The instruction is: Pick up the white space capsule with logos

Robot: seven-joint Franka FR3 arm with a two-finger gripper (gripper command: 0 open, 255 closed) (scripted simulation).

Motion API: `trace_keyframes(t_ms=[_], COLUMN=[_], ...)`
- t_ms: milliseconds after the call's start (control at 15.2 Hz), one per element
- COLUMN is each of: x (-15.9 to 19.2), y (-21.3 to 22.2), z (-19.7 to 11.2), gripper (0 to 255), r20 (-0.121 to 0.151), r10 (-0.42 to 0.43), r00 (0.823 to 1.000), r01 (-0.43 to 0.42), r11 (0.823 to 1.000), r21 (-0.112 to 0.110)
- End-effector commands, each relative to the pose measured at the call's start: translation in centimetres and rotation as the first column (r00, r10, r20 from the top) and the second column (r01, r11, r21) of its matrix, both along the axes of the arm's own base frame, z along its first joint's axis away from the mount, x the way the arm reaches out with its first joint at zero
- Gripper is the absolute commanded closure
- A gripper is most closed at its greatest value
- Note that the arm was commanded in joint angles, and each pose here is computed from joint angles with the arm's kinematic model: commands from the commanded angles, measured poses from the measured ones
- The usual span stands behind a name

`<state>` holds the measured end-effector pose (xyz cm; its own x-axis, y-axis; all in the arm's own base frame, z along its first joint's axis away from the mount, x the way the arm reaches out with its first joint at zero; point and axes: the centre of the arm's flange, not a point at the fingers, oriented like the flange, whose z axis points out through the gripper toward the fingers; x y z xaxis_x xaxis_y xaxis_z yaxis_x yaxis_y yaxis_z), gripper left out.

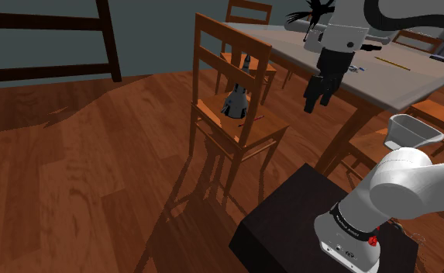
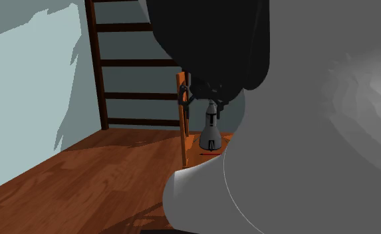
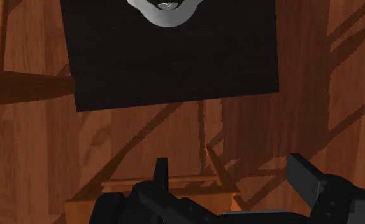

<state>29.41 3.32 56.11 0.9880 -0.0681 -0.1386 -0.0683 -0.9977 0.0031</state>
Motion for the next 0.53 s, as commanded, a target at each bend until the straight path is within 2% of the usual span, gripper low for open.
trace_keyframes(t_ms=[0,198,462], x=[0.0,1.8,4.4], y=[0.0,-1.5,-3.4], z=[0.0,-1.7,-3.6], gripper=[0,0,0], r20=[0.000,0.099,0.230], r10=[0.000,0.025,0.055], r00=[1.000,0.995,0.972], r01=[0.000,-0.027,-0.064], r11=[1.000,1.000,0.997], r21=[0.000,0.015,0.031])
